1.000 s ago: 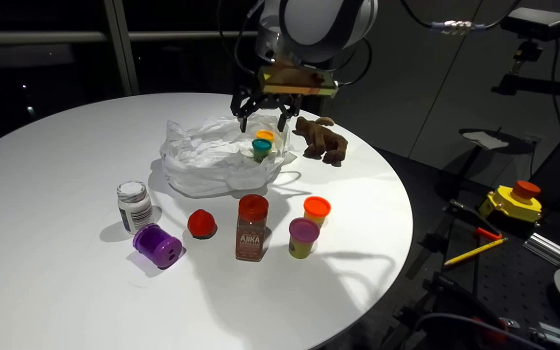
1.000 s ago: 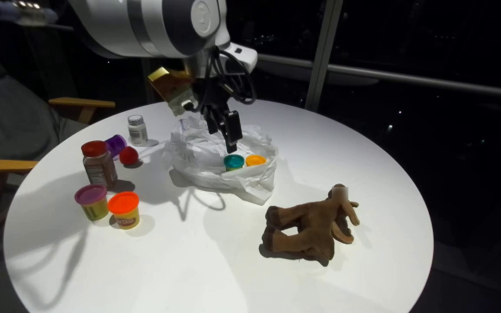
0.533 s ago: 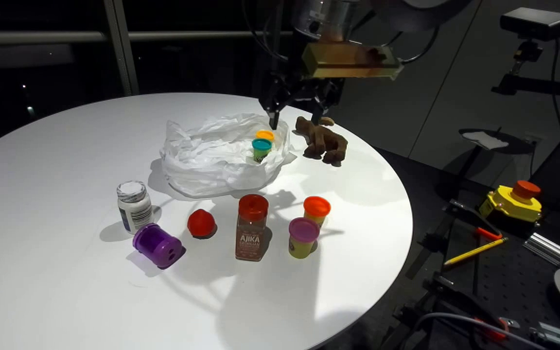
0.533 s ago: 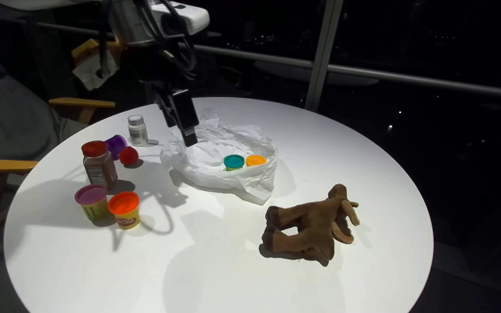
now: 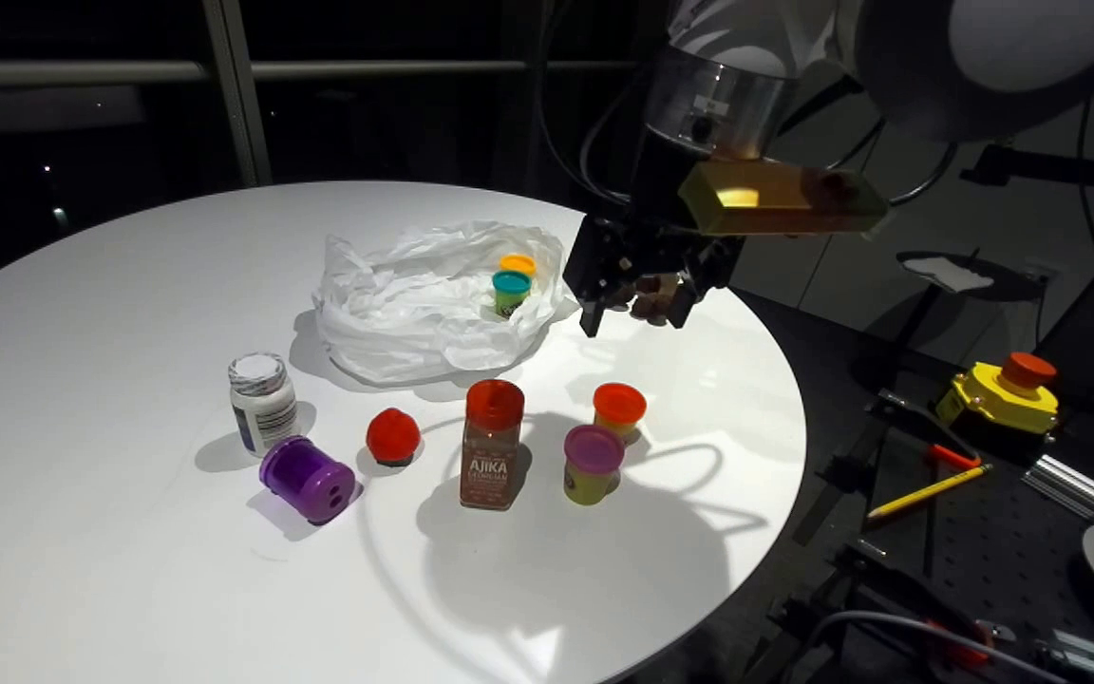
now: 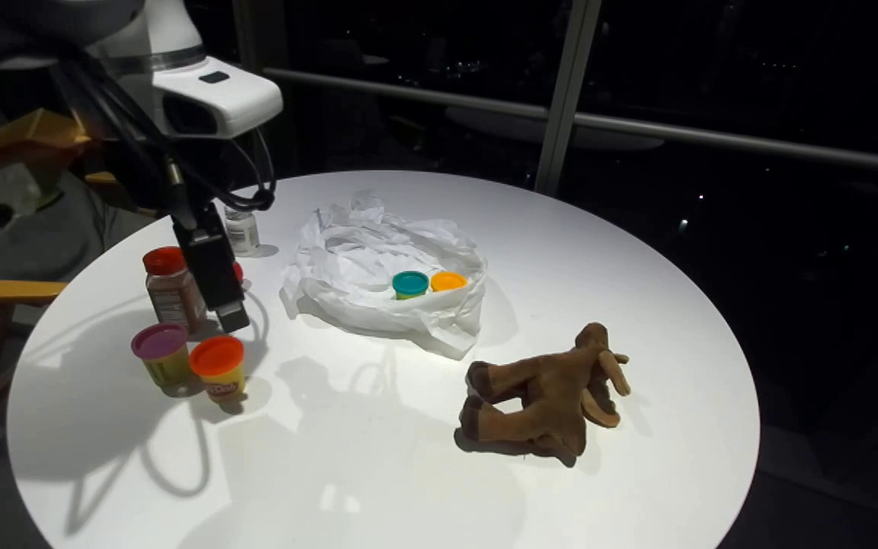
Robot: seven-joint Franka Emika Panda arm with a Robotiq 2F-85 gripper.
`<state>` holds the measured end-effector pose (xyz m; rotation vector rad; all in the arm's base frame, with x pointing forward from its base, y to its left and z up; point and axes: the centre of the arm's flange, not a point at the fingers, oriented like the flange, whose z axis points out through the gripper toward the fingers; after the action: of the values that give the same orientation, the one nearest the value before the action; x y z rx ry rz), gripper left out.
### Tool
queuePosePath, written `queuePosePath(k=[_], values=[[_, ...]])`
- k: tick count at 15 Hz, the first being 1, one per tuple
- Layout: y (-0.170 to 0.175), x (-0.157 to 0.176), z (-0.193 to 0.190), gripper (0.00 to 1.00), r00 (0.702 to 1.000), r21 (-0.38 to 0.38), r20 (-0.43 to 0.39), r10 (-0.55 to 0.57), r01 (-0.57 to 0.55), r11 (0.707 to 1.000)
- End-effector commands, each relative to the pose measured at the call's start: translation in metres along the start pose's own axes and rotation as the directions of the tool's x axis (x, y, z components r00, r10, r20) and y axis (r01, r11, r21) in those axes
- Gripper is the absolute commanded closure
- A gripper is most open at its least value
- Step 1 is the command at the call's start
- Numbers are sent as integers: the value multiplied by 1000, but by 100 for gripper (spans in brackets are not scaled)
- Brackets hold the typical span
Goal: Pick up the objects from the table and put them in the plastic bag.
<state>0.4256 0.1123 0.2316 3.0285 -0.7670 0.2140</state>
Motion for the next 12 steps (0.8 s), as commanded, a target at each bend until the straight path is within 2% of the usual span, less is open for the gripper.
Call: queuePosePath(k=[1, 5, 12], values=[[2, 2, 23, 0, 996, 44, -19, 83, -83, 996], [-1, 9, 49, 0, 990, 24, 1, 141, -141, 990], [-10, -6, 77, 0, 986, -14, 65, 152, -151, 988]])
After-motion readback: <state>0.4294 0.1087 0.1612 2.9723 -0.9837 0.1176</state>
